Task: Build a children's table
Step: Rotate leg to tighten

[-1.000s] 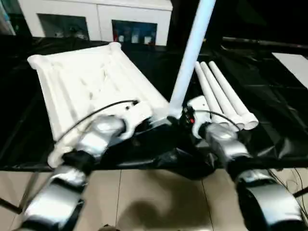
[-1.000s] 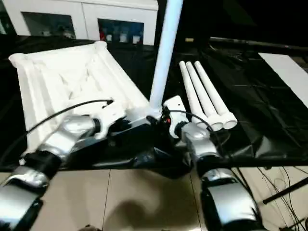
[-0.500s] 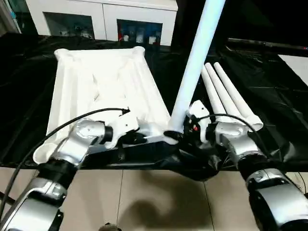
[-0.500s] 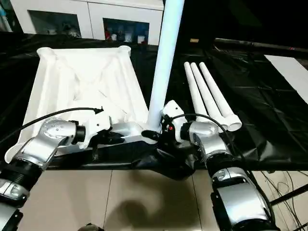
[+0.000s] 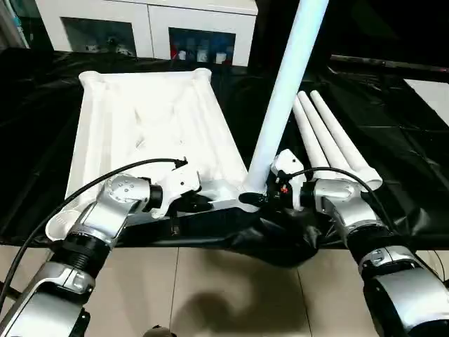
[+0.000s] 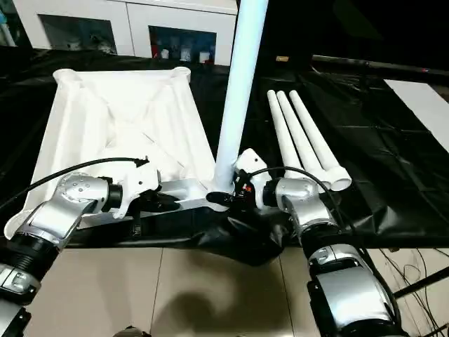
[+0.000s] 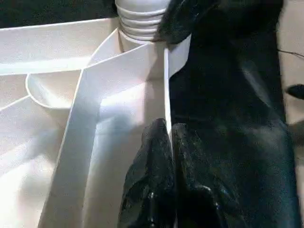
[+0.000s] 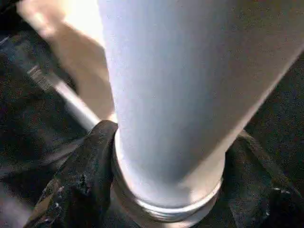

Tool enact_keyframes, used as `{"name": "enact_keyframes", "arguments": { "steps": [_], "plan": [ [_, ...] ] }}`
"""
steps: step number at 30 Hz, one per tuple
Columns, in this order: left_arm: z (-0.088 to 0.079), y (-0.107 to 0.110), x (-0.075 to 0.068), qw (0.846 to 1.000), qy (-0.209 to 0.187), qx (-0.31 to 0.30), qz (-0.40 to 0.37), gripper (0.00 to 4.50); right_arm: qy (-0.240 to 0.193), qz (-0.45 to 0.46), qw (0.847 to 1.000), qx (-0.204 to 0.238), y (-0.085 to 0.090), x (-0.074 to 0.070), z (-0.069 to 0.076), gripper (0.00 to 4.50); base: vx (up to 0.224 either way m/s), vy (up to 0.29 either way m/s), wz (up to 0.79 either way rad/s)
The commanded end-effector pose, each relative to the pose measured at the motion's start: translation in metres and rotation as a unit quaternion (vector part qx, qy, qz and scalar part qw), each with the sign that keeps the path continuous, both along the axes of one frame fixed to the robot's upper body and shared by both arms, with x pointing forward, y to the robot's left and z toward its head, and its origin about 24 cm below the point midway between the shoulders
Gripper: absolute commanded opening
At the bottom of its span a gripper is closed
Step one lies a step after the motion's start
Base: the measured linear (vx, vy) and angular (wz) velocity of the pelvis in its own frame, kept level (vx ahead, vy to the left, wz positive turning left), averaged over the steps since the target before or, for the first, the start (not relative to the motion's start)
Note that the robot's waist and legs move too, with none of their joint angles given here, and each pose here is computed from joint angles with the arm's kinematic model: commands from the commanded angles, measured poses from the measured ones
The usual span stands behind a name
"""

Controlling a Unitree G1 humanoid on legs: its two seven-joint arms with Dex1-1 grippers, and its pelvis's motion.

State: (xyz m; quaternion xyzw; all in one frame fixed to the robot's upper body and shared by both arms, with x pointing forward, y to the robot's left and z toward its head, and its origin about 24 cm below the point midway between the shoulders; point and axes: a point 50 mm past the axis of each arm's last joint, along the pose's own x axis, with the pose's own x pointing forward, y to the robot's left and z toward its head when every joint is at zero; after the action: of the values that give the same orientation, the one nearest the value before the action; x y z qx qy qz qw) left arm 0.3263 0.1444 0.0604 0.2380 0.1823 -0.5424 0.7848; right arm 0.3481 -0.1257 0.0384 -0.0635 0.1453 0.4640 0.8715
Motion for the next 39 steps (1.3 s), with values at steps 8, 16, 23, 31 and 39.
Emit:
{"name": "enact_keyframes", "arguments": {
  "steps": [8,16,23,31,39],
  "plan": [
    [-0.013,-0.016,0.029,0.980,-0.015,0.002,0.196,0.00,0.058,-0.319,0.946,0.003,-0.009,0.012,-0.025,2.72,0.000,0.000,0.00],
    [-0.009,-0.053,0.037,0.980,-0.052,-0.017,0.193,0.00,0.057,-0.406,0.912,-0.001,0.016,0.017,-0.021,2.72,0.000,0.000,0.00],
    [-0.012,-0.054,0.031,0.988,-0.049,-0.017,0.145,0.00,0.033,-0.349,0.934,0.060,0.030,0.021,-0.007,3.51,0.000,0.000,0.00],
    [-0.006,-0.068,0.024,0.994,-0.067,-0.062,0.065,0.00,-0.022,-0.300,0.951,0.068,0.020,0.023,0.007,3.66,0.000,0.000,0.00],
    [0.013,-0.067,0.031,0.984,-0.097,-0.119,0.086,0.77,-0.068,-0.229,0.969,0.065,0.002,-0.001,0.007,3.73,0.000,0.000,0.00]
  ]
}}
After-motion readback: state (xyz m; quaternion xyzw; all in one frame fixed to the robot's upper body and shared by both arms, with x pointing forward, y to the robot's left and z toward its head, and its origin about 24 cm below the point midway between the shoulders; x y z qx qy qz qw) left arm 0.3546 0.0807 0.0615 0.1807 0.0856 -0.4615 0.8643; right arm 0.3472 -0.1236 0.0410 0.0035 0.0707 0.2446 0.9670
